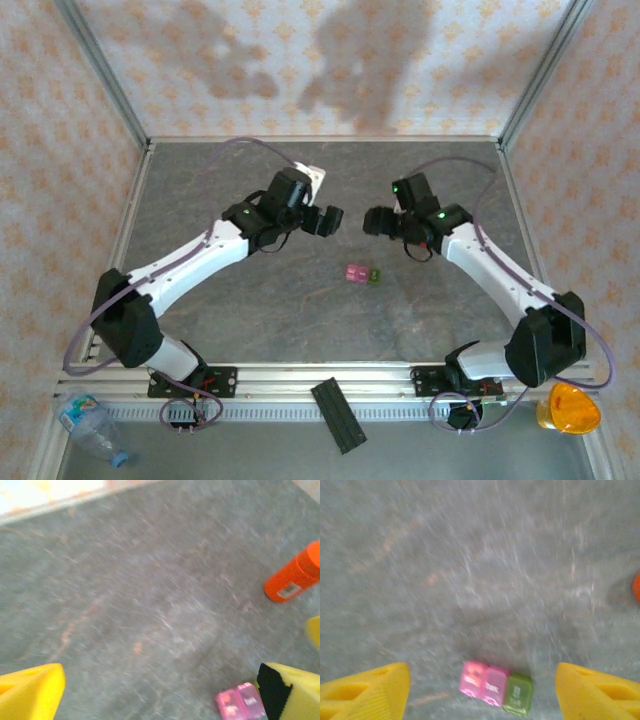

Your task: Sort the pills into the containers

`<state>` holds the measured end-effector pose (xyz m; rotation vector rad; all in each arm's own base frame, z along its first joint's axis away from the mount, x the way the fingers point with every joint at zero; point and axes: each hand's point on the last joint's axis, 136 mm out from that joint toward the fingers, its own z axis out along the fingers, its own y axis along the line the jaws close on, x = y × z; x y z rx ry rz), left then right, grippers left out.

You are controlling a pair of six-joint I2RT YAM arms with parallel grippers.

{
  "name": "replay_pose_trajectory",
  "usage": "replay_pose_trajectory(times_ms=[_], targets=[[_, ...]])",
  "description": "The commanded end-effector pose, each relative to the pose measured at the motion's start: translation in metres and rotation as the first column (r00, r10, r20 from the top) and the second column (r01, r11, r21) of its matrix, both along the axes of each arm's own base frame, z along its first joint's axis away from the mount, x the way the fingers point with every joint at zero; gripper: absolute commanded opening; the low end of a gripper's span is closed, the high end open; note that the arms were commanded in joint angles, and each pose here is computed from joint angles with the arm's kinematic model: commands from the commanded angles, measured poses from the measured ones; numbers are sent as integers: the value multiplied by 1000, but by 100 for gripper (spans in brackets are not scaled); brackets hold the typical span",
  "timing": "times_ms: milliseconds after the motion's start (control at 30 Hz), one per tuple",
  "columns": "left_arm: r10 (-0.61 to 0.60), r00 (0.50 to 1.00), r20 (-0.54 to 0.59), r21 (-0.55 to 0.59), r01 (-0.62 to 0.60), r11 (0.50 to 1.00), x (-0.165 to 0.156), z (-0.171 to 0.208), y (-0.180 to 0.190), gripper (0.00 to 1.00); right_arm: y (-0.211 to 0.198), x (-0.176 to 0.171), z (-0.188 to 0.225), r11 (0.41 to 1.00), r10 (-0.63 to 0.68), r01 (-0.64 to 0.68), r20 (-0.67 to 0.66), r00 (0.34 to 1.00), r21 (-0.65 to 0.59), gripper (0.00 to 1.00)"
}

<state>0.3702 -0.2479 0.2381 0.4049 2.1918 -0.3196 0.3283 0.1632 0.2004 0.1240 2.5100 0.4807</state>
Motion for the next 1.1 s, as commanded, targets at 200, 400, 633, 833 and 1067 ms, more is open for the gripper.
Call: replay_pose_trajectory(times_ms=[200,400,633,833,1067], targets=[[294,856,425,-3,-324,946,13,84,107,100,-100,34,123,941,-313,338,324,893,-20,100],[464,718,519,-144,-462,875,2,100,186,100,-188,35,143,772,-555,635,450,699,-33,100],[588,650,481,-163,-593,789,-2,46,257,100,-254,35,105,571,-672,818,535,512,-65,100],[589,639,494,-35,-663,748,-17,-27,280,100,-275,23,60,508,-652,853,593,473,-121,100],[593,669,448,13,-668,744,-19,-94,281,100,-276,11,-20,514,-608,822,573,550,-244,100]])
